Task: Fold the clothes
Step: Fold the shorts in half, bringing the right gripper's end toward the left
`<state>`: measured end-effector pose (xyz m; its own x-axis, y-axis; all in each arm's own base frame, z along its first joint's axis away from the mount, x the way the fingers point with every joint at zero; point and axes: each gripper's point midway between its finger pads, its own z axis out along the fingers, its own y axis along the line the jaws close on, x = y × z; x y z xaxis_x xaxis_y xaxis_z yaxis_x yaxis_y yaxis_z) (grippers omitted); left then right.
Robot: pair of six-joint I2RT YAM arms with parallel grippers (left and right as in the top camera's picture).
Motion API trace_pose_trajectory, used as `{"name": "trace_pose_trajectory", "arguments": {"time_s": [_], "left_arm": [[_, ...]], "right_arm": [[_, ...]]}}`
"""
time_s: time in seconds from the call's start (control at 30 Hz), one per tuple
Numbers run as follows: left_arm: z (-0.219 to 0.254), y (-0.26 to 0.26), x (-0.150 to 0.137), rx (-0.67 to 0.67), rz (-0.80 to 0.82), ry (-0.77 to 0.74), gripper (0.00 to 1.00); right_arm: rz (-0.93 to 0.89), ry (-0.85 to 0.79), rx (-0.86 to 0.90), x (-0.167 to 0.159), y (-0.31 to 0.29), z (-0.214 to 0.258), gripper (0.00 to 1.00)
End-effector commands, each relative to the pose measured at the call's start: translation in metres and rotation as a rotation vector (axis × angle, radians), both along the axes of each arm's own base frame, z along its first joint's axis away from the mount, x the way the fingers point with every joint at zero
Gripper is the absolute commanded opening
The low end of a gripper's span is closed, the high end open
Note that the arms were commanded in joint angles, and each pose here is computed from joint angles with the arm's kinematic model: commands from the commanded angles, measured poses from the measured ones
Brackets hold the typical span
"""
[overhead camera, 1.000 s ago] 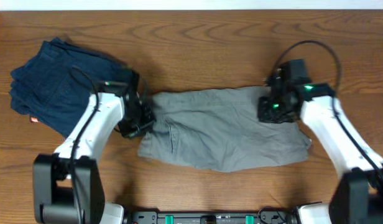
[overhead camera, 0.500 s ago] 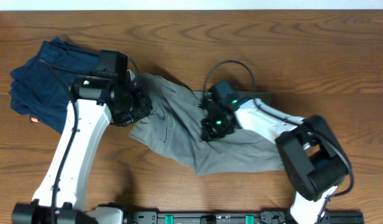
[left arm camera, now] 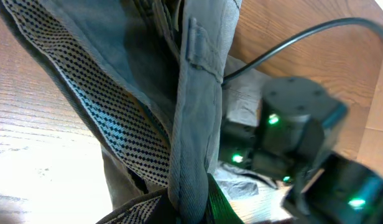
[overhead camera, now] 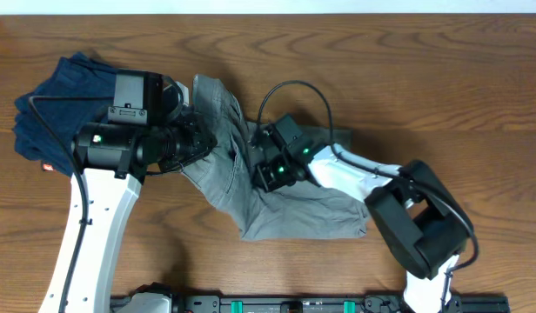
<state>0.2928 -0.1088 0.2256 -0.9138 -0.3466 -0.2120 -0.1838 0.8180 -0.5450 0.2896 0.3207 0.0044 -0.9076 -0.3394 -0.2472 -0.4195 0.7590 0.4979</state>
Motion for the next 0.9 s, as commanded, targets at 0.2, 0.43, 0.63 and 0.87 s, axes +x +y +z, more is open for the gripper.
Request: {"name": "trace_pose_trajectory", "arguments": {"time_s": [0.2, 0.43, 0.63, 0.87], "left_arm": [[0.017, -0.011, -0.001, -0.034, -0.044, -0.046, 0.06], [0.016, -0.034, -0.008, -0.048, -0.093, -0.032, 0.06], [0.008, -0.070, -0.018, -0.065, -0.168, 0.013, 0.06], [-0.005, -0.125, -0.022, -0.112, -0.207, 0.060, 0.06]], "right_arm": [[-0.285, -0.080, -0.366, 0.042, -0.173, 0.063, 0.09], [-0.277, 0.112, -0.470, -0.003, -0.217, 0.032, 0.08], [-0.266, 0.157, -0.490, -0.031, -0.221, -0.002, 0.08], [-0.297, 0.178, -0.486, -0.047, -0.224, -0.024, 0.06]]}}
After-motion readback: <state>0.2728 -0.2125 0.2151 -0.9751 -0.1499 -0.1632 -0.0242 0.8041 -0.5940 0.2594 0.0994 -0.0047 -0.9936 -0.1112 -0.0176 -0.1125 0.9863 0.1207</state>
